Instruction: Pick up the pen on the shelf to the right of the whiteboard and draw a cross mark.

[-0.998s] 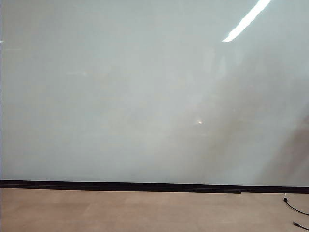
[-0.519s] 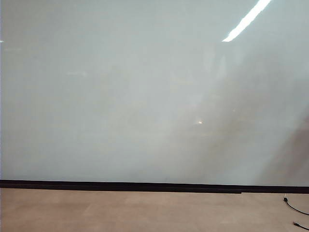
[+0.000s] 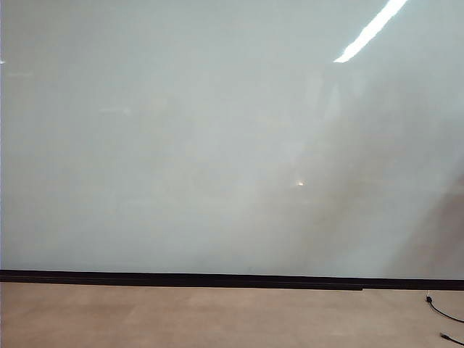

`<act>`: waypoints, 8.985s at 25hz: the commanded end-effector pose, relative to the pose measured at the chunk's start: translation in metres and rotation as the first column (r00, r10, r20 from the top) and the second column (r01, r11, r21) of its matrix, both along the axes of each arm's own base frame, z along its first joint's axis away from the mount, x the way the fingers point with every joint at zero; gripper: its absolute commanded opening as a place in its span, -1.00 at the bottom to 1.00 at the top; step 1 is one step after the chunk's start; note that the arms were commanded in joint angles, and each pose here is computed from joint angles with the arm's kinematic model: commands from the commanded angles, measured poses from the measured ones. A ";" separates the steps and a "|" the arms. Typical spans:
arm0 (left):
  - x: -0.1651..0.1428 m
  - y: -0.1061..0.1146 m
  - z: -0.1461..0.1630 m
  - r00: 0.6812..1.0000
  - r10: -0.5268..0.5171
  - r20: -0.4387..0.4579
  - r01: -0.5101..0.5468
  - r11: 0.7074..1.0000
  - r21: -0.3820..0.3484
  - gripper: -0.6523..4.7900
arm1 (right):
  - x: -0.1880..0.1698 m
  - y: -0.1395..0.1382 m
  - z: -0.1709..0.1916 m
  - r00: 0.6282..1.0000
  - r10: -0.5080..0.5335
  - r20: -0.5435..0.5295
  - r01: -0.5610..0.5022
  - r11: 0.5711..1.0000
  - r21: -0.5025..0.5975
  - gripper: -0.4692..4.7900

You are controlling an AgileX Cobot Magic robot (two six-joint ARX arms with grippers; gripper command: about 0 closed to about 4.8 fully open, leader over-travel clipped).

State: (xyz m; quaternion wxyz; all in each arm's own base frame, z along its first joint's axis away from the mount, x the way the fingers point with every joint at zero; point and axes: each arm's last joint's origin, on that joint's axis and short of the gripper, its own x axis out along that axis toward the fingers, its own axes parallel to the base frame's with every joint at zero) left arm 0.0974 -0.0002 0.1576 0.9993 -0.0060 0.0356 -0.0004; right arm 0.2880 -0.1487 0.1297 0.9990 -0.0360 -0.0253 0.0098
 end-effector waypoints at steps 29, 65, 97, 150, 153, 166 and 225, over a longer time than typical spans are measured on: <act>0.000 0.000 0.001 1.000 -0.004 0.008 0.004 1.000 0.004 -0.78 | 0.007 -0.003 -0.001 0.999 0.036 0.016 -0.036 0.999 -0.007 -0.02; 0.000 0.000 0.001 1.000 -0.004 0.008 0.004 1.000 0.004 -0.78 | 0.009 -0.004 0.001 0.999 0.040 0.025 -0.040 0.999 -0.013 -0.68; 0.000 0.000 0.001 1.000 -0.004 0.008 0.004 1.000 0.004 -0.78 | -0.044 0.022 0.035 0.912 -0.399 0.098 0.397 0.917 0.037 -0.84; 0.000 0.000 0.001 1.000 -0.004 0.007 0.004 1.000 0.004 -0.78 | -0.043 0.278 0.046 0.832 0.537 0.140 -0.547 0.749 0.375 -0.84; 0.000 0.000 0.001 1.000 -0.004 0.007 0.004 1.000 0.004 -0.78 | -0.046 0.284 0.047 0.837 0.528 0.142 -0.534 0.735 0.418 -0.84; 0.000 0.000 0.001 1.000 -0.004 0.007 0.004 1.000 0.004 -0.78 | -0.047 0.286 0.046 0.891 0.433 0.135 -0.447 0.784 0.431 -0.84; 0.000 0.000 0.001 1.000 -0.004 0.007 0.004 1.000 0.004 -0.78 | -0.062 0.260 0.017 0.986 0.165 -0.007 -0.149 0.908 0.391 -0.84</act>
